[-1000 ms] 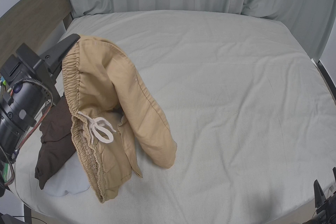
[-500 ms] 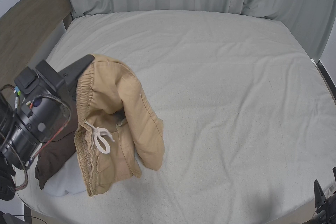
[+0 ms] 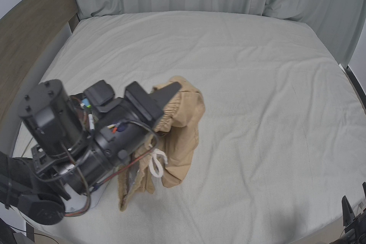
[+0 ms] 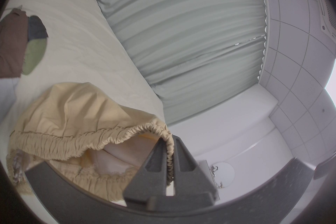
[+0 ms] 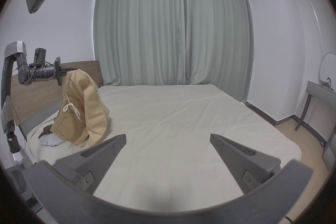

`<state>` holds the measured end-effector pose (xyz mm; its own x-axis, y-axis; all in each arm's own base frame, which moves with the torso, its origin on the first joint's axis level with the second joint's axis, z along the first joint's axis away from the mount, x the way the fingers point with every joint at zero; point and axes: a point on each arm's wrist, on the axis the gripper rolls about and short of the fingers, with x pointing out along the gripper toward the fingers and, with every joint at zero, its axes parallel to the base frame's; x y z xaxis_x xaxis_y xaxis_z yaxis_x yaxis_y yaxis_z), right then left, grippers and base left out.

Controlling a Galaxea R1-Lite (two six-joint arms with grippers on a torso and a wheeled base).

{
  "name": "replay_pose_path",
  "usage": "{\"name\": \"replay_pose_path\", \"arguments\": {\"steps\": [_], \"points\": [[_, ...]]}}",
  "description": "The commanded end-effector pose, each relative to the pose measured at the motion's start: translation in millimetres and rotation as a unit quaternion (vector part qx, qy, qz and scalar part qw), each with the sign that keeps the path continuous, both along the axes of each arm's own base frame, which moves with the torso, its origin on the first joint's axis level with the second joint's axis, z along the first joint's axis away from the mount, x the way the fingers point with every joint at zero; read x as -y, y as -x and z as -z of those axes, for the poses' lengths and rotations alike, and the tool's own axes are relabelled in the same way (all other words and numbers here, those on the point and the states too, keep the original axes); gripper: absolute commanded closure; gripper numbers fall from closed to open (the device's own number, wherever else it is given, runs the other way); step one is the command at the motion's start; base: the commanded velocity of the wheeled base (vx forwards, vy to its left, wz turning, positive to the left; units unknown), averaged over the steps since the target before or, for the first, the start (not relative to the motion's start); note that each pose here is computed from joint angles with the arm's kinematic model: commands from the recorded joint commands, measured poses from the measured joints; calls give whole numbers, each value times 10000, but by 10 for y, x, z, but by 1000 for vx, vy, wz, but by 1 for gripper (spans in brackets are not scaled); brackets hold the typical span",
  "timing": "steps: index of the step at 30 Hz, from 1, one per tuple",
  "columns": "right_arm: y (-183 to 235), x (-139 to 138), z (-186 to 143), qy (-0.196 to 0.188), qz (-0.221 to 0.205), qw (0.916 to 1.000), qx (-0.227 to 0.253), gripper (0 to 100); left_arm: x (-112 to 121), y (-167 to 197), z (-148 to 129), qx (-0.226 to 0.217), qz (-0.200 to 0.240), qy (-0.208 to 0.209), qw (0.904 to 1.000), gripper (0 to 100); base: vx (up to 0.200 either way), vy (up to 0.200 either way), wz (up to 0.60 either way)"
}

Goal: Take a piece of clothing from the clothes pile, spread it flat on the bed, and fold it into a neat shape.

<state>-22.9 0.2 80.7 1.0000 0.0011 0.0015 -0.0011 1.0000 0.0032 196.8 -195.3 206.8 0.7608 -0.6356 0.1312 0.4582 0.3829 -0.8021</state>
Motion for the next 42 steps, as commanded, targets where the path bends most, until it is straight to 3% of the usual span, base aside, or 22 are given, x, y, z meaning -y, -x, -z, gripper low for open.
{"name": "replay_pose_path", "arguments": {"steps": [1,6,9,10,11,13,15,21,25,28,30,38,42], "points": [[-1,0,53,1,-2,10000,-7,0,656,-80,282,-184,627,-207,9977,100,0,0,0],[-1,0,53,1,-2,10000,-7,0,1128,-16,212,18,1266,68,9919,100,0,0,0],[-1,0,53,1,5,10000,-7,0,1357,95,-63,238,1856,502,9811,100,0,0,0],[-1,0,53,1,-2,10000,-7,0,1364,99,-72,232,1874,516,9807,100,0,0,0],[-1,0,53,1,13,10000,-7,0,1407,219,-312,212,2171,914,9716,100,0,0,0],[-1,0,54,1,13,10000,-15,0,1346,310,-563,117,2355,1353,9623,100,0,0,0],[-1,0,54,1,5,10000,-15,0,1295,312,-644,21,2394,1510,9591,100,0,0,0],[-1,0,54,1,5,10000,-15,0,904,58,-862,169,1898,1779,9654,100,0,0,0],[-1,0,54,1,5,10000,-15,0,634,-191,-515,-266,1288,1349,9821,100,0,0,0],[-1,0,54,1,5,10000,-15,0,535,-241,-270,-428,1071,956,9887,100,0,0,0],[-1,0,54,1,5,10000,-15,0,419,-265,-2,-440,856,486,9942,100,0,0,0],[-1,0,54,1,5,10000,-15,0,96,-368,652,41,320,-297,9990,100,0,0,0],[-1,0,53,1,-2,10000,-7,0,-76,-409,818,238,138,-541,9982,100,0,0,0]]}}
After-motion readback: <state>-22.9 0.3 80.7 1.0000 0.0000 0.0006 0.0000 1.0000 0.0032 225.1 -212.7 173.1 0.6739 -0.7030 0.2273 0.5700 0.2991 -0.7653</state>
